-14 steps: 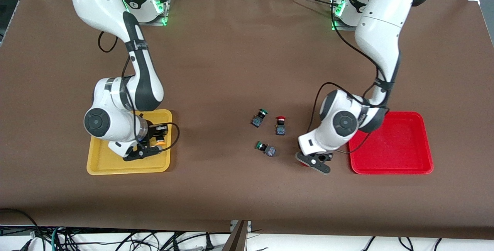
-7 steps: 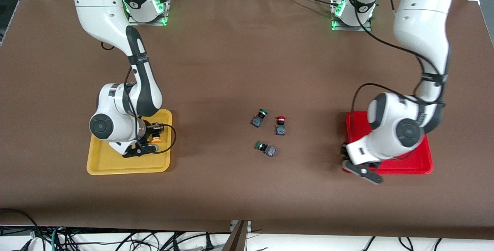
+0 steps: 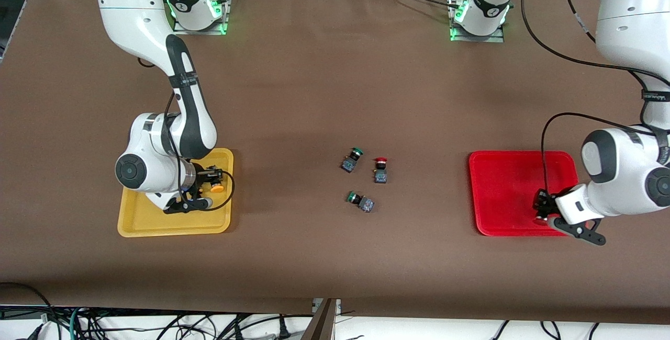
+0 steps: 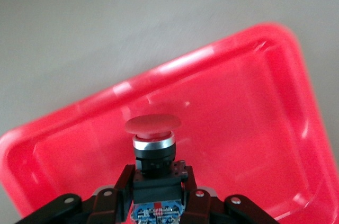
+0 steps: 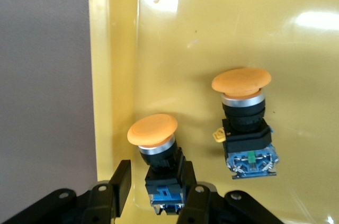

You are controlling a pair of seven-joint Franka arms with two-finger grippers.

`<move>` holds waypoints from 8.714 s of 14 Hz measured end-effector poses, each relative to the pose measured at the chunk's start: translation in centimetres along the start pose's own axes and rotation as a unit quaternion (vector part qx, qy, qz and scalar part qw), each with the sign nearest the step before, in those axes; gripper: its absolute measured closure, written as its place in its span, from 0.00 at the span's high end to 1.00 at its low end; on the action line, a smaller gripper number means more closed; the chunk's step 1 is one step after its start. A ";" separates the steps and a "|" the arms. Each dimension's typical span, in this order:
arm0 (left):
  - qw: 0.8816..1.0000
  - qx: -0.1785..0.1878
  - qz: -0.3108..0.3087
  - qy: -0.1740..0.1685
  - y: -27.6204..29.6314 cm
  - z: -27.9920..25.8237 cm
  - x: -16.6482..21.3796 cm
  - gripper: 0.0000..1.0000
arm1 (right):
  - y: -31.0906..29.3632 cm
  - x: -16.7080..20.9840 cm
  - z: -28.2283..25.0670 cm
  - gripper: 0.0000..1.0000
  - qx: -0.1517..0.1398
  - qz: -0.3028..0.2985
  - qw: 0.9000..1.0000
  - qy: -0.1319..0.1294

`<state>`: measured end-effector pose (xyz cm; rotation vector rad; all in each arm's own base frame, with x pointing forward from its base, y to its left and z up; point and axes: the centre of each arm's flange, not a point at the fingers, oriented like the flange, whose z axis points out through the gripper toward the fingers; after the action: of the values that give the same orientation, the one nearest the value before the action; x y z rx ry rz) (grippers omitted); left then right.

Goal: Place red and yellow buttons in trays
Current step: 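Release the yellow button and retract the right arm while the left gripper lowers, then open the left gripper to release the red button in the red tray, then move the left gripper to the second red button and grasp it, then carry the red button with the left gripper over the red tray, then lower the red button into the red tray and open the left gripper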

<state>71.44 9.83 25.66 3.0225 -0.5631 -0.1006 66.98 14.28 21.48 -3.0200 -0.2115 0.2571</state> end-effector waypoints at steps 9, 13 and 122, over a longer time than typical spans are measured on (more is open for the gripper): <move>0.994 -0.056 -0.090 -0.025 -6.4 4.4 -7.3 0.41 | -4.7 -2.5 -15.6 0.52 -0.007 -0.030 0.999 0.035; 0.992 -0.064 -0.101 -0.037 -5.9 5.8 -8.0 0.41 | -3.7 -7.5 -25.8 0.75 -0.021 -0.043 0.998 0.050; 0.989 0.009 -0.150 0.012 12.9 -5.7 3.6 1.00 | 1.9 -15.7 -35.2 1.00 -0.062 -0.041 0.991 0.107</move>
<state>70.61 -3.22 32.13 3.0976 -0.1027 -0.0723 58.09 6.94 58.32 -3.1193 -0.3428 -0.0920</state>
